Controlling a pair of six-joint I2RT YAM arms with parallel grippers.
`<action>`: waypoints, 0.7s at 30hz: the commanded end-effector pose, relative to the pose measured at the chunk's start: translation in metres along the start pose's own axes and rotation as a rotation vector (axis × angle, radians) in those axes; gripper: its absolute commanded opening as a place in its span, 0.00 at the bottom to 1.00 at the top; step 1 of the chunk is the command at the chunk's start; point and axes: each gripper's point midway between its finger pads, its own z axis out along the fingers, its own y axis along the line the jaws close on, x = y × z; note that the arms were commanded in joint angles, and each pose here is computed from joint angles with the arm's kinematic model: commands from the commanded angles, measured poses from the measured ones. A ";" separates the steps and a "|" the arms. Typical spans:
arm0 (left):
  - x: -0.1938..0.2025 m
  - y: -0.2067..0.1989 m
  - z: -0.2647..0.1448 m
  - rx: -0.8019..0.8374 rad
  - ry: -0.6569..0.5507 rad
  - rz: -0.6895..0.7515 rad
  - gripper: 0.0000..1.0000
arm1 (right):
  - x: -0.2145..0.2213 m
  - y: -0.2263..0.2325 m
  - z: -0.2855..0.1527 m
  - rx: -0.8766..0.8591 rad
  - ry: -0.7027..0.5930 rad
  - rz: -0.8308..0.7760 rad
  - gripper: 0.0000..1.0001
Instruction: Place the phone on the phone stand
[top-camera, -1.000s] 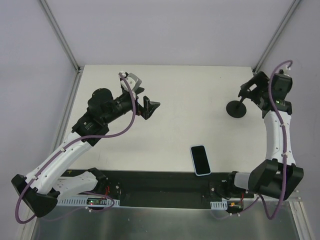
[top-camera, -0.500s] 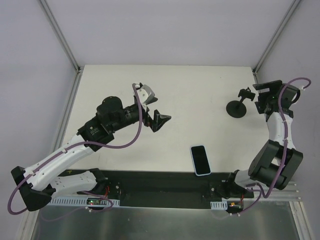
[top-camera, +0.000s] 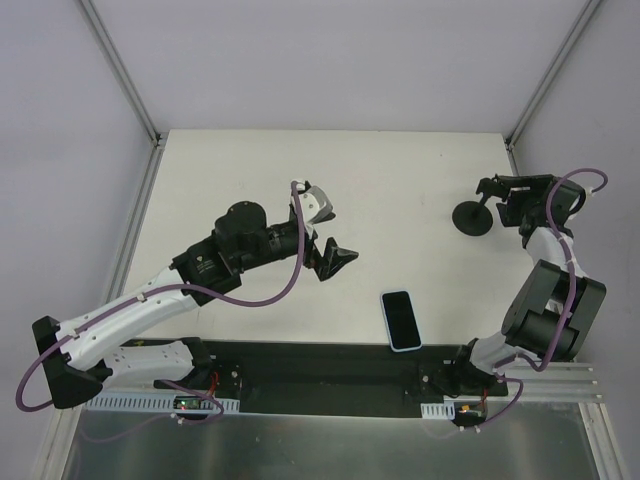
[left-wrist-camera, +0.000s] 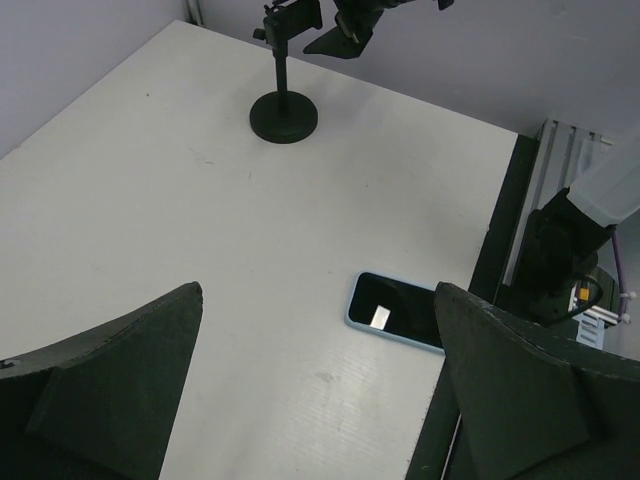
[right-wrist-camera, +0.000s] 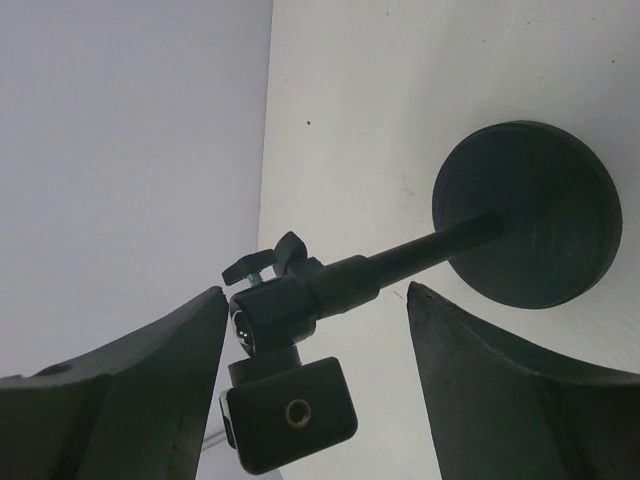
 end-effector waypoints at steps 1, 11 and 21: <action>-0.010 -0.004 0.000 -0.001 -0.041 0.001 0.99 | 0.000 0.033 -0.004 -0.122 -0.010 0.017 0.74; -0.014 -0.005 -0.003 0.001 -0.051 -0.001 0.99 | 0.007 0.027 -0.014 -0.115 -0.046 0.036 0.56; -0.014 -0.002 -0.003 -0.015 -0.052 0.007 0.99 | 0.036 0.056 -0.020 -0.208 0.070 0.022 0.08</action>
